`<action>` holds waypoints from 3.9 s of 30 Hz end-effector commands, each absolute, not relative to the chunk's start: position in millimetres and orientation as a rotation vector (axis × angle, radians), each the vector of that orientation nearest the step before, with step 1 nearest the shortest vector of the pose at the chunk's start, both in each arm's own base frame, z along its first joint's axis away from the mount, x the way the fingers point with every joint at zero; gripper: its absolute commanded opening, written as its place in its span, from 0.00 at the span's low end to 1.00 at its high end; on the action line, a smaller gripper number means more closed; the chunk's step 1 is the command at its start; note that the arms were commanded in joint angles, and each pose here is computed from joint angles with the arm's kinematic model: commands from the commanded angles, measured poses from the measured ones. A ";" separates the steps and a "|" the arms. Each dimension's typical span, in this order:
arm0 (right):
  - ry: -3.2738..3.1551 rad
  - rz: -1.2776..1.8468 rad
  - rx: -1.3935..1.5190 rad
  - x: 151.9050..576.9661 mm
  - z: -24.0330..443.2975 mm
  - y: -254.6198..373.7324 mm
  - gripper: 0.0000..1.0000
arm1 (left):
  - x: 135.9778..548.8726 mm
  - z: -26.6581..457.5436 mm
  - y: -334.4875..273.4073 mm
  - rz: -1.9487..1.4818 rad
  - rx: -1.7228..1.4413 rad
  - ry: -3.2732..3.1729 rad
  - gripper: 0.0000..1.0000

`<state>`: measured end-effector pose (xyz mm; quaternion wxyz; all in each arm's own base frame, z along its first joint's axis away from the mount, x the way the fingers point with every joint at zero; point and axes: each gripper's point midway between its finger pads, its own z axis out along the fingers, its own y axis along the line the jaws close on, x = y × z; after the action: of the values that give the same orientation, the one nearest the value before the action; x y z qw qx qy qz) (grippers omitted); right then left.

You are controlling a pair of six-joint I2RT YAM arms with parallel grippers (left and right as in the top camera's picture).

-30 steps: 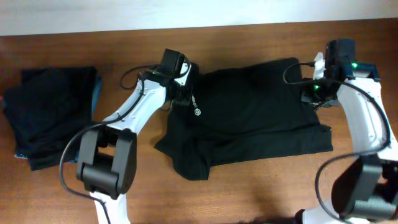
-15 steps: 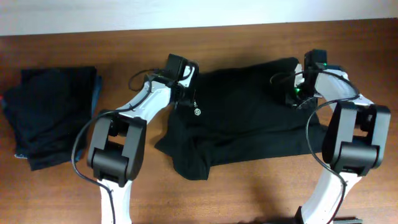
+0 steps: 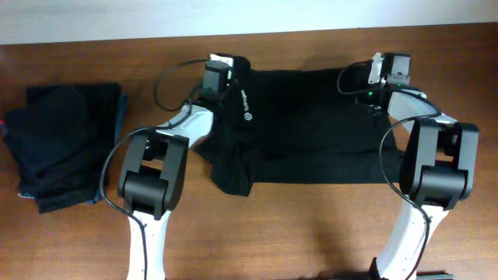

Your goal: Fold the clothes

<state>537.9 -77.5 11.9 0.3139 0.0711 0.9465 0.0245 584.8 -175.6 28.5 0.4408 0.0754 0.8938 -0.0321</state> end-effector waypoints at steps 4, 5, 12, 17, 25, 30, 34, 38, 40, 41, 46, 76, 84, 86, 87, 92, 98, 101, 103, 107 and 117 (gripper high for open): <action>2.385 0.031 0.189 559.7 15.7 -84.5 0.42 | 606.4 30.0 -109.2 0.021 0.014 2.193 0.02; 2.377 -0.001 0.202 560.9 15.2 -89.9 0.42 | 606.7 29.4 -104.6 0.025 0.006 2.196 0.03; 2.395 -0.107 0.284 552.2 16.8 -123.1 0.58 | 595.8 29.1 -126.8 -0.121 0.093 2.283 0.06; 2.463 -0.106 0.323 527.5 90.0 -132.0 0.99 | 556.8 80.9 -121.9 -0.124 0.114 2.414 0.24; 2.823 -0.053 0.376 403.7 144.8 -101.1 0.99 | 476.7 177.8 -112.1 -0.162 0.140 2.502 0.35; 3.049 -0.019 0.438 348.7 121.7 -88.6 0.99 | 439.4 167.7 -128.9 -0.325 0.196 2.636 0.35; 3.073 -0.024 0.514 338.8 101.3 -95.9 0.99 | 425.8 161.5 -132.9 -0.374 0.207 2.692 0.35; 3.049 -0.023 0.657 326.6 69.5 -116.8 0.99 | 418.7 158.2 -132.6 -0.372 0.209 2.723 0.35; 3.027 -0.027 0.692 324.5 58.6 -125.2 0.99 | 417.5 157.6 -132.2 -0.371 0.209 2.729 0.35; 3.009 -0.030 0.707 324.7 52.2 -129.7 0.99 | 416.1 157.0 -131.9 -0.370 0.208 2.736 0.35; 2.977 -0.036 0.721 322.8 29.5 -133.8 1.00 | 411.6 156.1 -138.8 -0.373 0.232 2.745 0.36; 2.995 0.014 0.722 326.4 9.2 -129.5 0.52 | 410.5 155.9 -141.6 -0.370 0.243 2.746 0.37; 3.003 0.029 0.724 325.0 10.1 -127.4 0.12 | 410.4 155.8 -141.5 -0.370 0.243 2.746 0.37; 3.006 0.047 0.725 324.7 12.8 -125.2 0.11 | 409.5 155.5 -141.5 -0.370 0.243 2.750 0.37; 3.005 0.055 0.725 324.7 15.1 -124.3 0.12 | 408.6 155.0 -141.1 -0.369 0.242 2.755 0.37; 2.996 0.092 0.740 321.7 28.6 -118.5 0.13 | 388.7 147.4 -136.2 -0.358 0.238 2.846 0.38; 3.054 0.166 0.779 311.1 46.8 -107.7 0.13 | 367.3 138.4 -134.0 -0.350 0.243 2.937 0.38; 3.098 0.183 0.791 303.0 56.1 -103.9 0.13 | 358.2 123.6 -139.6 -0.346 0.270 2.976 0.43; 3.120 0.190 0.797 298.5 59.8 -102.1 0.13 | 349.2 112.7 -143.7 -0.361 0.286 3.013 0.44; 3.168 0.205 0.769 288.9 62.0 -98.2 0.13 | 320.1 89.8 -163.0 -0.488 0.333 3.108 0.48; 3.184 0.283 0.739 286.8 63.8 -89.5 0.13 | 298.9 78.8 -199.9 -0.603 0.463 3.133 0.49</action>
<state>279.5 -90.4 50.1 -0.0948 0.2317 0.9650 0.0787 306.1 -184.2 82.6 -0.0311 0.1269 0.9763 -0.1725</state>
